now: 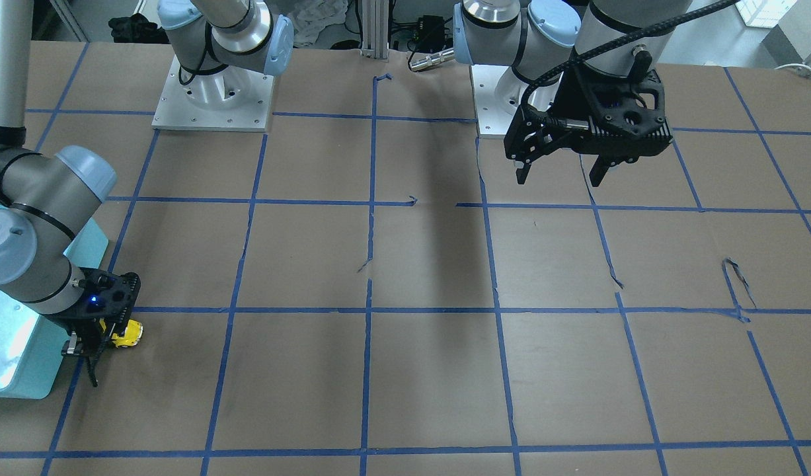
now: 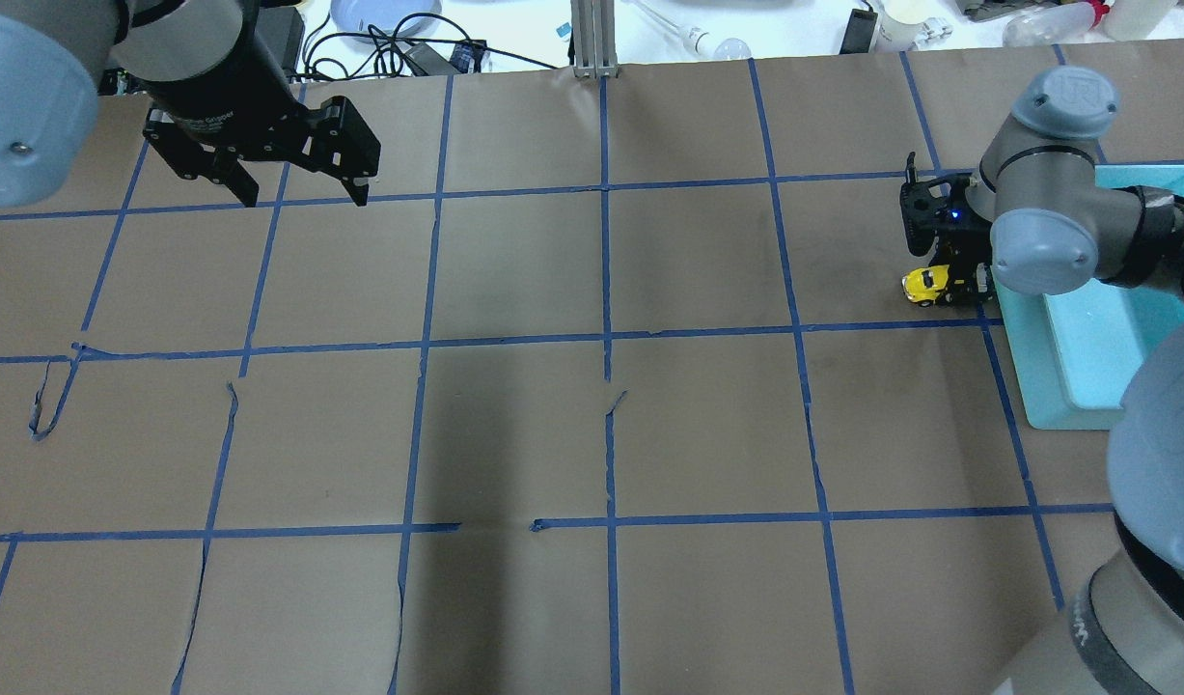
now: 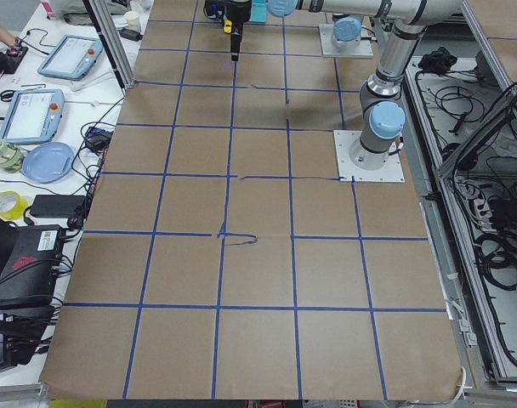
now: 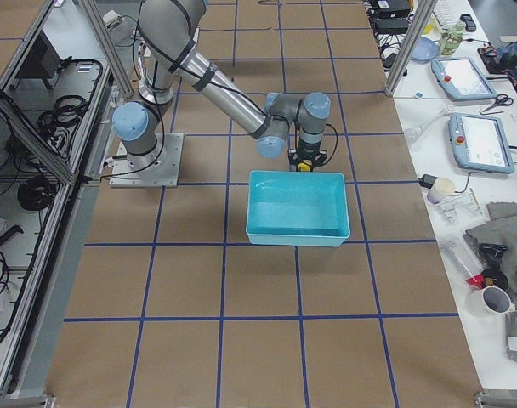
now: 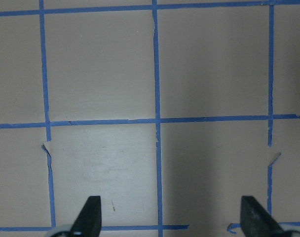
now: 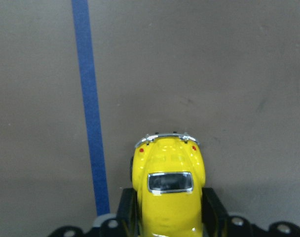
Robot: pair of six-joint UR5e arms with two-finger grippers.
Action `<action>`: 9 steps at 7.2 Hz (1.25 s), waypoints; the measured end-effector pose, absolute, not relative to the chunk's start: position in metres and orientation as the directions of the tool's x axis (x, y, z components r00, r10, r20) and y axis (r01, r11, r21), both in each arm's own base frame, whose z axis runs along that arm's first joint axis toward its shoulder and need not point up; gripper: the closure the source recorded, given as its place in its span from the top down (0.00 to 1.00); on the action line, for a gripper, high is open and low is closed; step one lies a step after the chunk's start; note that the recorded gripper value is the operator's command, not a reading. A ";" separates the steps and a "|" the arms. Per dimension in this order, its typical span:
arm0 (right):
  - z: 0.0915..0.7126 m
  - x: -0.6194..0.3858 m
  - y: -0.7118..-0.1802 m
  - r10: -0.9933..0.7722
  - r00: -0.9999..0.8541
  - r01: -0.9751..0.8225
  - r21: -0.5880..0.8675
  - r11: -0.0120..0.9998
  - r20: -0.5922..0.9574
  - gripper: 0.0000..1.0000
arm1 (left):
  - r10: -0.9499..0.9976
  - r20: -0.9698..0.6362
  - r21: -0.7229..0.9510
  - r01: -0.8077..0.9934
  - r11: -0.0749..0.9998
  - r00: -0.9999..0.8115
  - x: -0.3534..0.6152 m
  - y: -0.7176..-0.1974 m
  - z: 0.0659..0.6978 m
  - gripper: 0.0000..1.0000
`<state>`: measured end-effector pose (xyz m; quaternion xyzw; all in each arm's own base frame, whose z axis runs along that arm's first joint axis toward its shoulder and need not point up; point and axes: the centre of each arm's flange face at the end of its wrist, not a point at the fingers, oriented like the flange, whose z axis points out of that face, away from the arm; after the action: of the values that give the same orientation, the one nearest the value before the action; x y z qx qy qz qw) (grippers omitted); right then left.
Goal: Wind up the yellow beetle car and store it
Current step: 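Lift the car with the right gripper and carry it into the blue bin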
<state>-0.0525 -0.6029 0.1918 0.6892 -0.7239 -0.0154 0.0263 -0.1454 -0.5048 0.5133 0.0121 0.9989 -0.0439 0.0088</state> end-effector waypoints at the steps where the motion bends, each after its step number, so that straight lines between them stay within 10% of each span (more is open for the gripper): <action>1: 0.195 -0.050 -0.603 -0.999 -0.046 -0.997 0.055 0.047 0.022 0.00 | 0.024 -0.019 -0.087 0.025 0.996 -1.000 -0.145 -0.505 0.513 1.00; 9: 0.335 -0.116 -0.601 -0.995 -0.001 -0.999 0.053 0.006 0.104 0.00 | 0.024 -0.018 -0.084 0.026 0.996 -1.000 -0.146 -0.504 0.512 1.00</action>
<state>-0.1163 -0.6007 0.3351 0.7047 -0.7071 0.0180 0.0555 -0.1457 -0.5040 0.5117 0.0125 0.9990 -0.0422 0.0086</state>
